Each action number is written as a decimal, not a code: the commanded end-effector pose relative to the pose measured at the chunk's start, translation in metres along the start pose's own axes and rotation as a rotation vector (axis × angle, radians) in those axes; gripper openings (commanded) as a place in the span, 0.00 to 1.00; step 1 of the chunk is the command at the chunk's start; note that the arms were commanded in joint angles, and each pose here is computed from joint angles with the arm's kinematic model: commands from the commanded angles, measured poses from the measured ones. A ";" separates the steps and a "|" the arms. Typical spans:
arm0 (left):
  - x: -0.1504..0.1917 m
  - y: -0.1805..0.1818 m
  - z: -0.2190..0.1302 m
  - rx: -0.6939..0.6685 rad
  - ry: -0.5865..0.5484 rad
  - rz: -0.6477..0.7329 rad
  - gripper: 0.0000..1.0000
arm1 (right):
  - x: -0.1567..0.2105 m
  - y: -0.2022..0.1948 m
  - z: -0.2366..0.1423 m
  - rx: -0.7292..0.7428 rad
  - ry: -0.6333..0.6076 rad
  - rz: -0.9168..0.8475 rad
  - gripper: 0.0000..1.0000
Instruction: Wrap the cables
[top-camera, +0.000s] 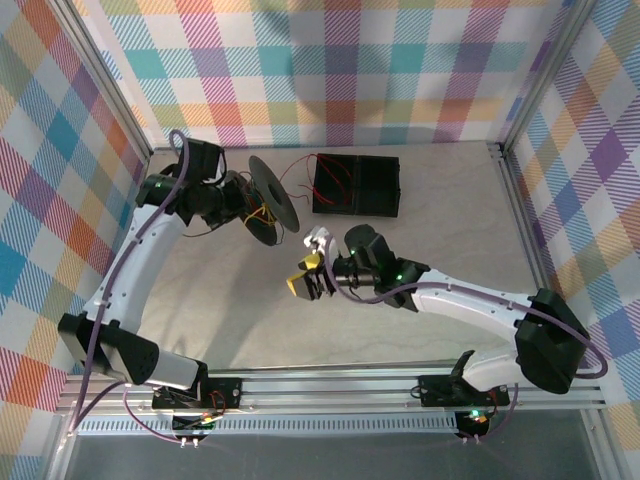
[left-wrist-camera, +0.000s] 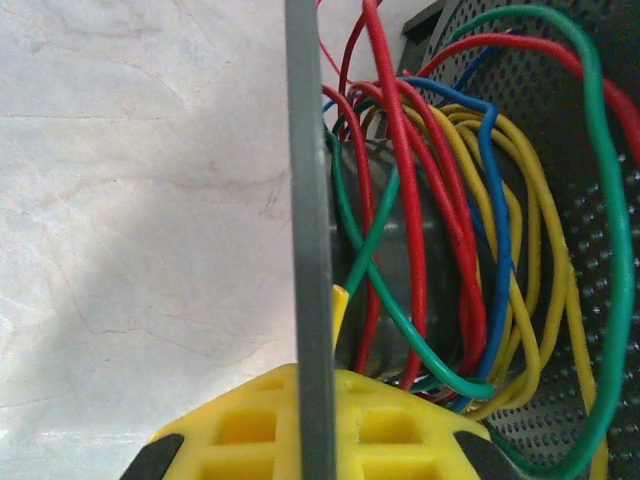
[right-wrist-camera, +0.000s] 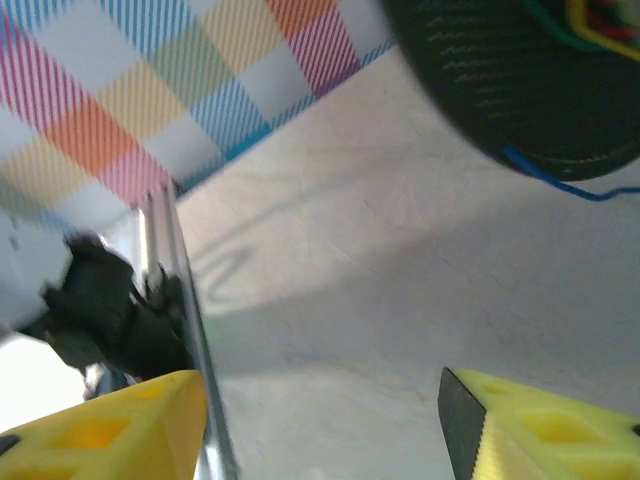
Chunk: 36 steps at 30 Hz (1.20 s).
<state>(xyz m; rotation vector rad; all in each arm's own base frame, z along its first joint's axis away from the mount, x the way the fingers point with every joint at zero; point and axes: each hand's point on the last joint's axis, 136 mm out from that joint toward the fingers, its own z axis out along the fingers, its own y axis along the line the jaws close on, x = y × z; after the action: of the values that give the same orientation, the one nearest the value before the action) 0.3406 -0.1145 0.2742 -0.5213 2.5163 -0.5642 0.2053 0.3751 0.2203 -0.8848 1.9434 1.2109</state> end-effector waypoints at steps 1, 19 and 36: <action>-0.021 -0.017 -0.023 0.124 -0.165 -0.045 0.00 | -0.039 0.009 -0.006 -0.118 -0.125 0.356 0.66; -0.009 -0.012 -0.034 0.120 -0.473 -0.033 0.00 | -0.101 0.050 0.044 -0.364 -0.165 0.780 0.60; -0.004 -0.013 -0.026 0.112 -0.432 -0.034 0.00 | -0.106 0.046 0.059 -0.322 -0.168 0.790 0.29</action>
<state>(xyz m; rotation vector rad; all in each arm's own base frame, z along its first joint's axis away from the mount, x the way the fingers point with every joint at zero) 0.3214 -0.1102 0.2722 -0.5679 2.1794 -0.4516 0.2336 0.4611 0.2950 -0.0923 2.0827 2.0058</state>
